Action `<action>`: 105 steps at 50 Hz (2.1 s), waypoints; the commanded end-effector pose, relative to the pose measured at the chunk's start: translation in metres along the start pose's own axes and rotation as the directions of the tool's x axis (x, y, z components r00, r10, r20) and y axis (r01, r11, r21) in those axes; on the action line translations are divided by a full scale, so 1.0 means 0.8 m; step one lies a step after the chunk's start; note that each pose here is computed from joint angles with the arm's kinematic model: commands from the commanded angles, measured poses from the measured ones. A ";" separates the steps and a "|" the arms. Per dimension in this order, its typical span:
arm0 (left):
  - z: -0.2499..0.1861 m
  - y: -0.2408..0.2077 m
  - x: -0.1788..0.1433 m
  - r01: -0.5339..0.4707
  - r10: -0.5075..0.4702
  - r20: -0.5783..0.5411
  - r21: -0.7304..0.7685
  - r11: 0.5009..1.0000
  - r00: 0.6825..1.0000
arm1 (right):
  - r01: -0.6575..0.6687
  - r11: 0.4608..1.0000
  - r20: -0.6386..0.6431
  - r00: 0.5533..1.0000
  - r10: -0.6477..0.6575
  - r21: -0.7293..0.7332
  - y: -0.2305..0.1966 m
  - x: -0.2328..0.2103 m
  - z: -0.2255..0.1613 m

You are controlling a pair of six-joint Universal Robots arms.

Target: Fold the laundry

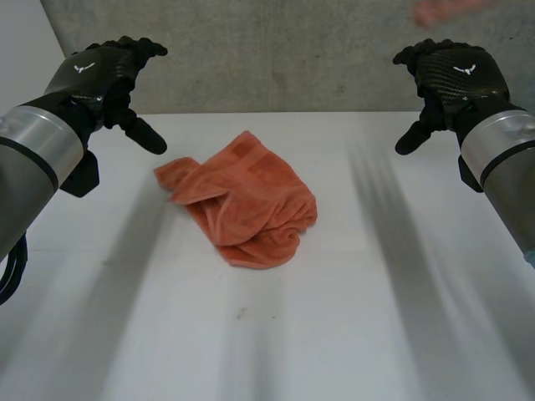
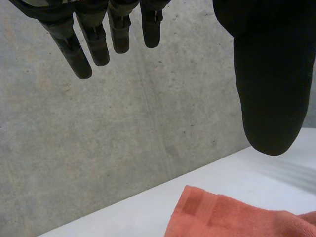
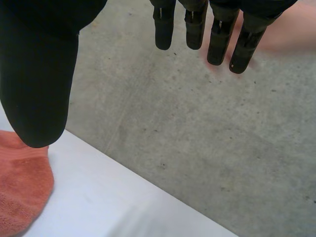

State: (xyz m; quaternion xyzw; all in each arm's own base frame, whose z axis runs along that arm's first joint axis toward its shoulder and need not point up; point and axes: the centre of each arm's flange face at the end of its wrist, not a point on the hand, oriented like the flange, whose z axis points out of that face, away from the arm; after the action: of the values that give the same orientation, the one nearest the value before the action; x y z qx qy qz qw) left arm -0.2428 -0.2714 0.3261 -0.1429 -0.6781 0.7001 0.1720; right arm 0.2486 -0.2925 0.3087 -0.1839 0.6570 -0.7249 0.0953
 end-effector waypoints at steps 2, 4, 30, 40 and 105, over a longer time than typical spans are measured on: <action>0.009 0.006 -0.006 -0.002 0.002 0.007 -0.010 1.000 1.000 | 0.012 1.000 0.077 0.997 -0.010 -0.016 0.002 -0.010 -0.001; 0.018 0.018 -0.009 0.002 -0.001 0.013 -0.034 0.999 1.000 | 0.037 0.998 0.097 0.995 -0.033 -0.042 0.007 -0.014 -0.003; 0.085 0.210 -0.053 -0.281 0.267 -0.088 -0.353 0.893 0.960 | 0.169 0.943 0.303 0.950 -0.078 -0.288 0.109 -0.081 -0.007; 0.118 0.238 -0.024 -0.318 0.301 -0.114 -0.188 0.929 0.947 | 0.170 0.941 0.302 0.950 -0.078 -0.293 0.111 -0.081 -0.007; -0.066 -0.144 0.095 -0.148 0.263 -0.136 0.552 0.821 0.955 | -0.407 0.823 0.172 0.848 0.502 -0.397 0.131 -0.190 0.028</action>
State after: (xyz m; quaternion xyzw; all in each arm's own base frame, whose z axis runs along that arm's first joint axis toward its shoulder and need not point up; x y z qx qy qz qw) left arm -0.2911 -0.1846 0.4337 -0.2516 -0.4176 0.8470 0.2118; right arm 0.4110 -0.2774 0.1329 -0.0958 0.7861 -0.4793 0.3783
